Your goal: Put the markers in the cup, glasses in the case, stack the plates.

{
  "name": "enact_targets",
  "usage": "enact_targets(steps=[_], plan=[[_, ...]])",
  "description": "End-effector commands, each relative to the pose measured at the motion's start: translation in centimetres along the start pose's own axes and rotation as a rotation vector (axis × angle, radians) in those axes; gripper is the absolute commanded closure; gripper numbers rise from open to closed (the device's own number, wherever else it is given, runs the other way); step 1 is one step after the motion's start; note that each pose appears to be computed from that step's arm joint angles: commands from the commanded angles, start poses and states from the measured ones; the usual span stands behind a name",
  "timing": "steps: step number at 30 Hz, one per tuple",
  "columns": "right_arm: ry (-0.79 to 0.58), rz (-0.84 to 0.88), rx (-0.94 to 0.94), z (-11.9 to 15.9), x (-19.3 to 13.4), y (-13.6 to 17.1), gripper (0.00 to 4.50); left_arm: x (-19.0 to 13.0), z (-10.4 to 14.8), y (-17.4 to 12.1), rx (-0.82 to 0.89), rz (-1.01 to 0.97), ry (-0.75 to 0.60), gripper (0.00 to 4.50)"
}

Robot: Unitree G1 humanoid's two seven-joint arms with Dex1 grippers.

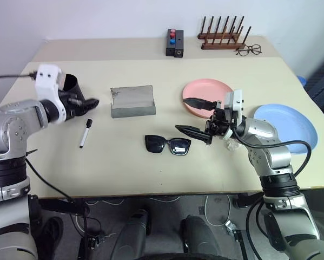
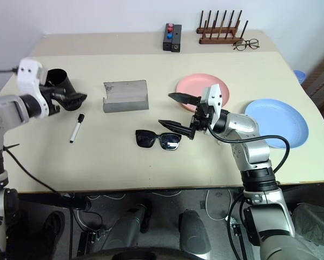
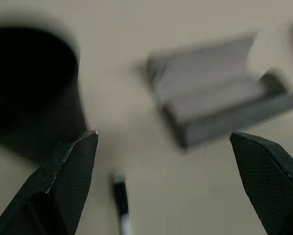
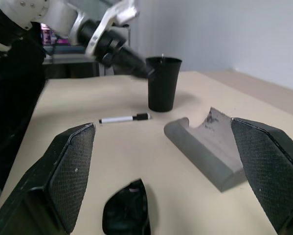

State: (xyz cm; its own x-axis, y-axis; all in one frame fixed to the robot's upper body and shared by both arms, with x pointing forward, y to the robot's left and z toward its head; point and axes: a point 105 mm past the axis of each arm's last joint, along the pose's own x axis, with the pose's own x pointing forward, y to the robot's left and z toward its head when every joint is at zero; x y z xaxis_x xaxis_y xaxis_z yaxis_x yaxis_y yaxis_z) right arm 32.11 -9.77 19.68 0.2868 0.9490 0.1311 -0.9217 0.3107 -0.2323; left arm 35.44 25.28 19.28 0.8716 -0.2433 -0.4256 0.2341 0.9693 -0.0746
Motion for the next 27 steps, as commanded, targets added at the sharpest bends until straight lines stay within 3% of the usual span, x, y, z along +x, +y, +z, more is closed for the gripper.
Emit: enact_targets(steps=[1, 12, 18, 27], plan=[[-0.029, 0.007, -0.047, 1.3, -0.2, -0.1, 0.0, -0.3, -0.7, 0.8, -0.041, 0.069, 0.064, 0.06], [-0.032, 0.004, -0.048, 1.1, 0.1, 0.3, 0.0, 3.1, -2.7, 1.7, -0.153, 0.067, 0.198, 0.06], [-0.029, -0.003, -0.049, 0.9, 0.1, 0.3, 0.0, 4.5, -2.9, 1.1, -0.114, 0.019, 0.271, 0.06], [-0.024, -0.022, -0.055, 0.6, 0.0, 0.4, 0.0, 6.2, -2.1, 1.4, 0.005, 0.041, 0.253, 0.06]])
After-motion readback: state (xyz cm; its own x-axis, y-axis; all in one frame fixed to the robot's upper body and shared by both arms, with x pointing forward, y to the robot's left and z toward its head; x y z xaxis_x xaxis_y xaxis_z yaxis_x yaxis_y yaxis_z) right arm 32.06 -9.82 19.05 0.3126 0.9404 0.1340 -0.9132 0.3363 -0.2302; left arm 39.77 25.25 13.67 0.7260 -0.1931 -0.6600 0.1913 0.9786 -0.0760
